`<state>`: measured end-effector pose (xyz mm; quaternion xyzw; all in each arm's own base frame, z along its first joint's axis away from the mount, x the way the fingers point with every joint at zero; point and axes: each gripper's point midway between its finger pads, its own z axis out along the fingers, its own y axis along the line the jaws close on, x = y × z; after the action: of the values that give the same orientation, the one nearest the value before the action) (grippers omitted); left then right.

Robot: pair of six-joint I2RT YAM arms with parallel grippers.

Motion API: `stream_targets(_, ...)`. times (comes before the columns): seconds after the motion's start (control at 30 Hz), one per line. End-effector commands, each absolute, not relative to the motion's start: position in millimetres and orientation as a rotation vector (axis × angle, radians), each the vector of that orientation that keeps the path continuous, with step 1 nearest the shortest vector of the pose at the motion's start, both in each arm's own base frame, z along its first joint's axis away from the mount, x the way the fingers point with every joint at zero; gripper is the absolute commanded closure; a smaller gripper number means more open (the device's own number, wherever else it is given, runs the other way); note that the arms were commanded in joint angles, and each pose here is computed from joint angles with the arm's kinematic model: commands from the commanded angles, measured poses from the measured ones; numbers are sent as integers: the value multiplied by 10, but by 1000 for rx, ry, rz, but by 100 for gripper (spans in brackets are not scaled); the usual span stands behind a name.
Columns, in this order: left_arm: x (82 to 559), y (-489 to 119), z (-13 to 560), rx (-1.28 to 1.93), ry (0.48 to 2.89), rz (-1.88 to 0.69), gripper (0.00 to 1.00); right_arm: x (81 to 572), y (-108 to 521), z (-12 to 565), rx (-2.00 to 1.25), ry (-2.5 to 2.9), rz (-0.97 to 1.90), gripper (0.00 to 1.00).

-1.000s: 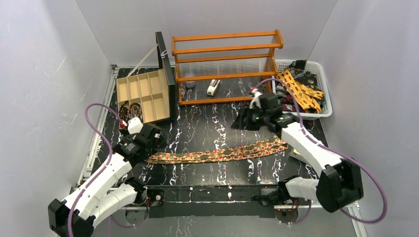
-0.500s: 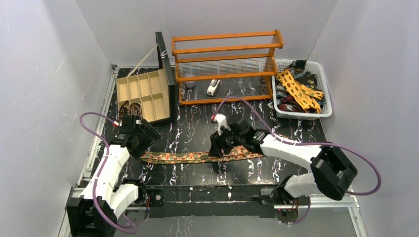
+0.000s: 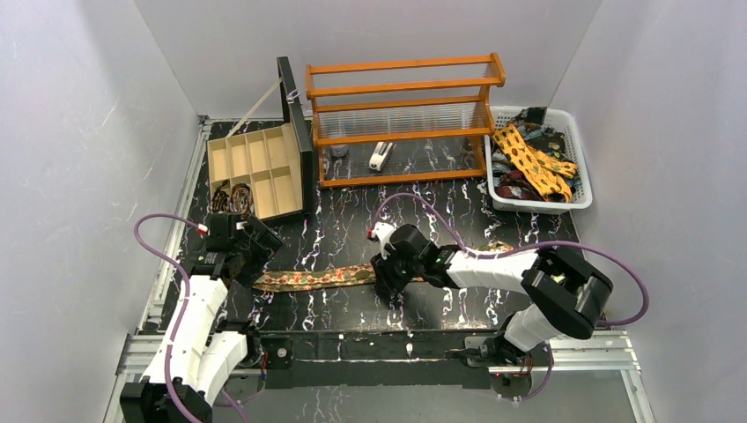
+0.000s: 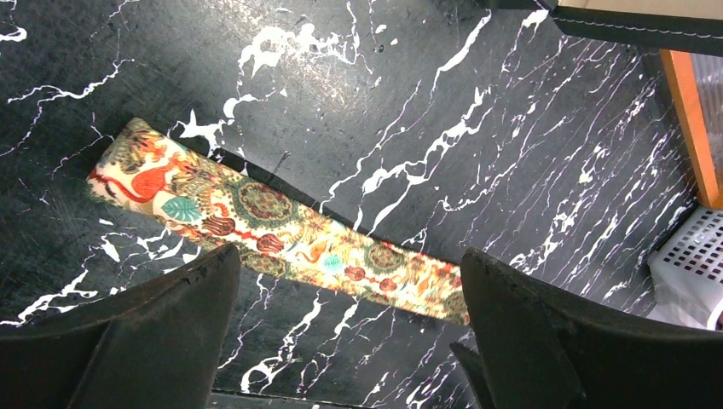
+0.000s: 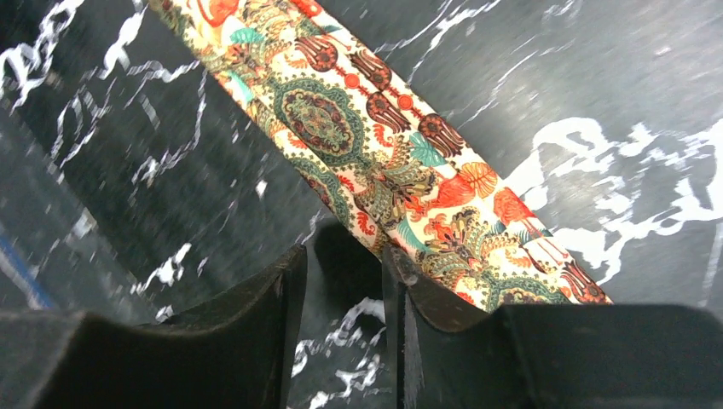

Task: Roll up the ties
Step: Flatten out the tie at the center of the board.

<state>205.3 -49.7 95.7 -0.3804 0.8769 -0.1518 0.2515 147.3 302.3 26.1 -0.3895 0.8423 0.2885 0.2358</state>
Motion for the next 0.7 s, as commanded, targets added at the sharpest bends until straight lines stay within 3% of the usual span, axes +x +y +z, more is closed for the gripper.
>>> stream_targets(0.0,2033,-553,1009,-1026,2393,-460,2,1876,2703,-42,-866,2401,413,54)
stream_targets(0.2,2021,-631,979,-1013,2408,-518,2,2280,2479,-46,-701,2462,400,56)
stream_targets(0.37,2038,-789,853,-1016,2403,-650,2,2336,2492,111,-691,2443,518,56)
stream_targets(0.67,2000,-787,650,-1064,2426,-638,2,2421,2372,226,-604,2496,536,55)
